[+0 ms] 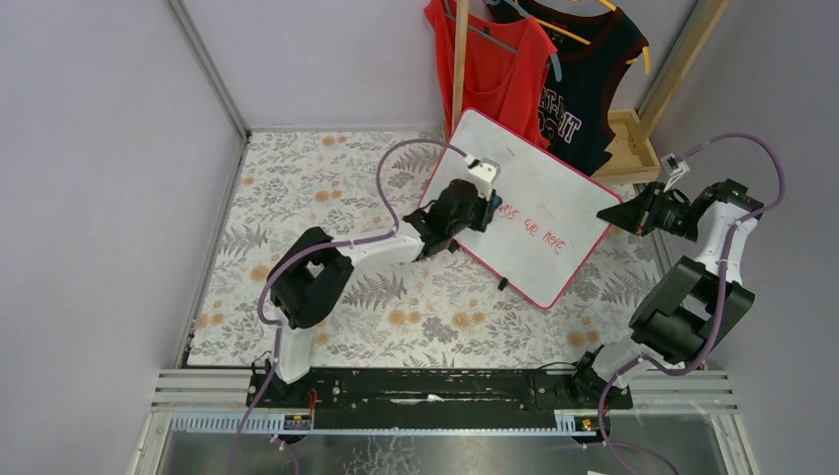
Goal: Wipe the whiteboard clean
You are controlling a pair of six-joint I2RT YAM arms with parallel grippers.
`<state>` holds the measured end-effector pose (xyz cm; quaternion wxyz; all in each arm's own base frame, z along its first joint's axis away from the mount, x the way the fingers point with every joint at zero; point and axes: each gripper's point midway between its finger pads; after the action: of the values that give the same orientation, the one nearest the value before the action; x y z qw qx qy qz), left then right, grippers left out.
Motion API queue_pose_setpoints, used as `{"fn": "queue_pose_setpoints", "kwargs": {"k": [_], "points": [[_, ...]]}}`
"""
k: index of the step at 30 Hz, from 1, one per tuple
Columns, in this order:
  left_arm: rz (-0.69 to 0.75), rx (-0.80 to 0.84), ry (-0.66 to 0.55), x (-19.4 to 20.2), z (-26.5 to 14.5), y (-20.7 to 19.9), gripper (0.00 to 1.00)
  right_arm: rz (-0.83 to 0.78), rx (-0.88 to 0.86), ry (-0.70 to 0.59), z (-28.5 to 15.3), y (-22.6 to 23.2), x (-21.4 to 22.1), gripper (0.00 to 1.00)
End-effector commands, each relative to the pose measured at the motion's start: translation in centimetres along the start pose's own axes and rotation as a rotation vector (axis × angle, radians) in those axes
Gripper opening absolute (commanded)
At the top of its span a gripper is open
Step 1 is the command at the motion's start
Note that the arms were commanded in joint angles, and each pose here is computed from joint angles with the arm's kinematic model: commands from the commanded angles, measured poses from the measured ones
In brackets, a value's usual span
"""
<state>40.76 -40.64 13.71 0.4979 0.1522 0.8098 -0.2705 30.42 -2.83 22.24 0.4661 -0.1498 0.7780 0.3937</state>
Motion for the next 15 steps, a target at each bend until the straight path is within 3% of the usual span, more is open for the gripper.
{"fn": "queue_pose_setpoints", "kwargs": {"k": [1, 5, 8, 15], "points": [[0.018, 0.147, -0.032, -0.1, -0.5, -7.0, 0.00, -0.089, 0.047, 0.080, -0.2, -1.1, 0.7, 0.00], [0.026, 0.135, -0.048, -0.4, -0.7, -7.2, 0.00, -0.089, 0.049, 0.081, -0.3, -1.1, 0.8, 0.00], [0.045, 0.035, -0.058, -0.6, -0.4, -3.6, 0.00, -0.088, 0.048, 0.081, -0.3, -1.1, 0.8, 0.00], [-0.075, -0.124, -0.059, -1.4, -0.1, 6.5, 0.00, -0.090, 0.048, 0.080, -0.2, -1.1, 0.7, 0.00]]}}
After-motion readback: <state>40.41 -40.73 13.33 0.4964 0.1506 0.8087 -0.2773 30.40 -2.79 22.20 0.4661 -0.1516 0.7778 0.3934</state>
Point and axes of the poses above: each gripper's point midway between its finger pads, its own z axis out along the fingers, its own y axis along the line the jaws close on, x = y × z, and after that the axes turned 8 degrees about -z, right-handed
